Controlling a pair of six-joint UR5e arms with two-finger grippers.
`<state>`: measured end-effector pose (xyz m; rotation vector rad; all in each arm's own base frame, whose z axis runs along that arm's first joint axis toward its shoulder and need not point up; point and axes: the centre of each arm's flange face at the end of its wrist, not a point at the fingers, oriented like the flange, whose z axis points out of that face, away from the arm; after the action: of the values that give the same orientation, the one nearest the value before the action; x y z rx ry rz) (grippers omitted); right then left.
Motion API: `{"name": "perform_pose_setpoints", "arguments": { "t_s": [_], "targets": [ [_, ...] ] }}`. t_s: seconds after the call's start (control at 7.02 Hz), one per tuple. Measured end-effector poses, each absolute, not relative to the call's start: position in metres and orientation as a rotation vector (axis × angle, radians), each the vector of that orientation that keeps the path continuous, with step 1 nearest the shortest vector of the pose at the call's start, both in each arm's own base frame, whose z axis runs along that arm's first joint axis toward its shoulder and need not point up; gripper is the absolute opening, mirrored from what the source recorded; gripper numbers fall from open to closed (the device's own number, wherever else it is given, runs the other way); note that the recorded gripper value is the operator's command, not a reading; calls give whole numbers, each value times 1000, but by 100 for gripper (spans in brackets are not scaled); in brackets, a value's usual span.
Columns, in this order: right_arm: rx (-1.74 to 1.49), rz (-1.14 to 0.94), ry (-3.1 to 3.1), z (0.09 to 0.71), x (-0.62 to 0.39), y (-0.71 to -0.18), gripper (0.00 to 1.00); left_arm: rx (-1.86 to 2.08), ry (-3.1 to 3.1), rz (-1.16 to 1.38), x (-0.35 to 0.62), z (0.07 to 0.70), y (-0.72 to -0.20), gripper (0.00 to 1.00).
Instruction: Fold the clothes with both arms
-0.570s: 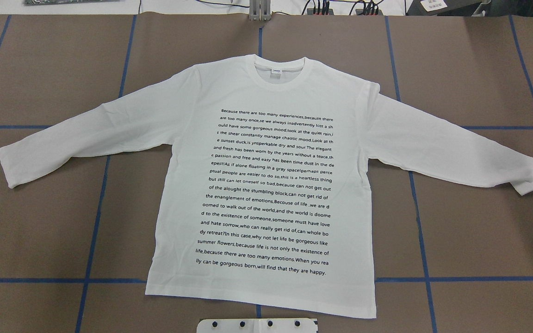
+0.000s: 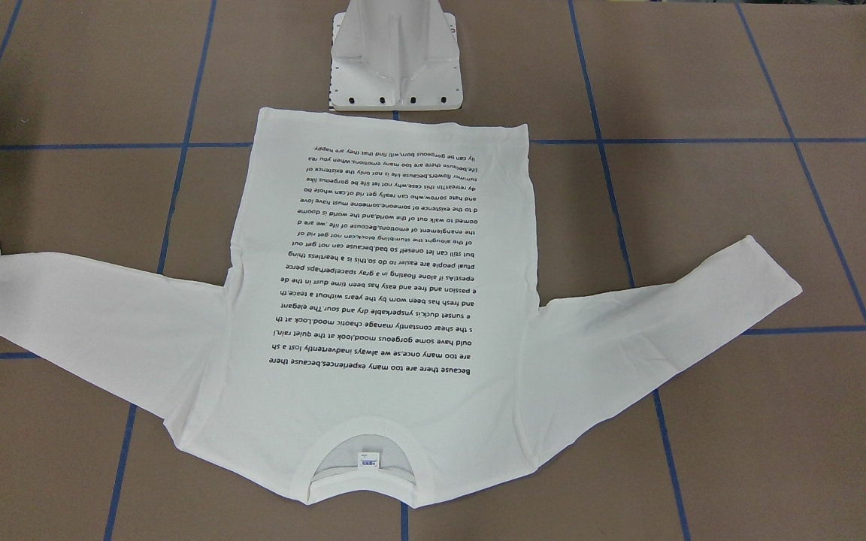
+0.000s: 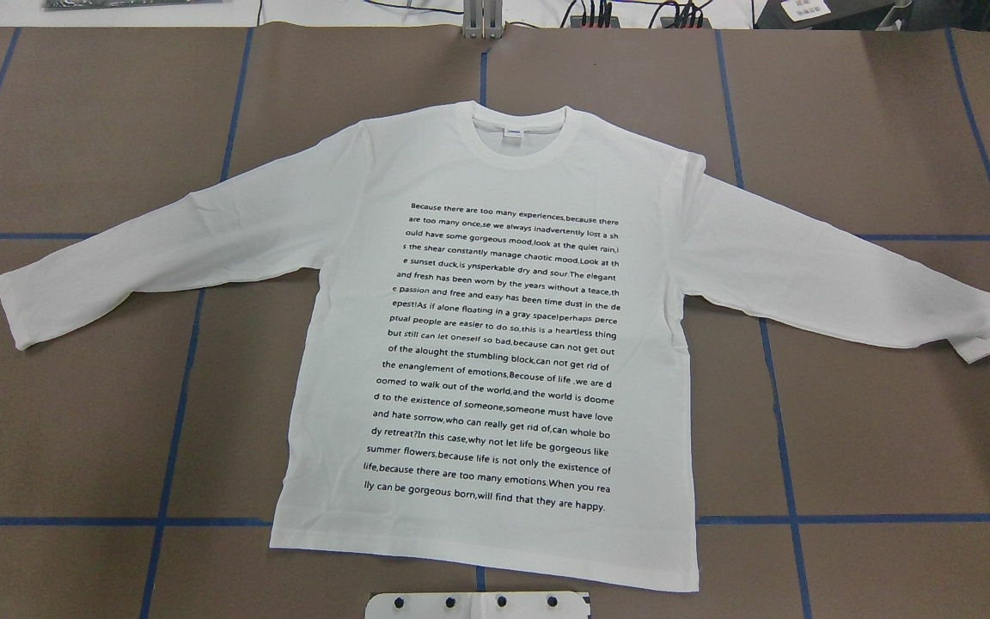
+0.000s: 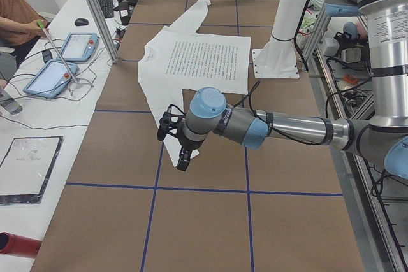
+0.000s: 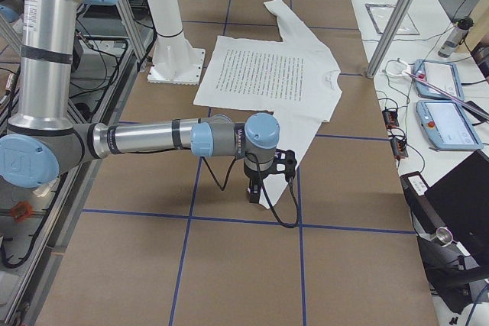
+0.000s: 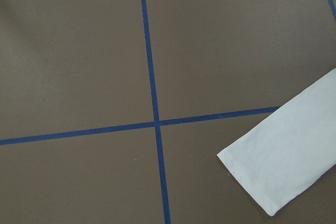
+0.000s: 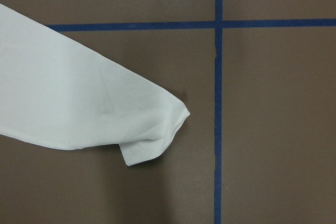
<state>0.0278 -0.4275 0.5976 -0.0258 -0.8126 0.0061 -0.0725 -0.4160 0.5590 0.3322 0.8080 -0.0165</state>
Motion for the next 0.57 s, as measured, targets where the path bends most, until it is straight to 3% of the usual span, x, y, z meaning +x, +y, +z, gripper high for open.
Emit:
{"name": "perform_pose_setpoints", "arguments": {
  "t_s": [0.57],
  "targets": [
    [-23,-43,-815,617,-14,-444,99,363,822,9,-70,554,-413,100]
  ]
}}
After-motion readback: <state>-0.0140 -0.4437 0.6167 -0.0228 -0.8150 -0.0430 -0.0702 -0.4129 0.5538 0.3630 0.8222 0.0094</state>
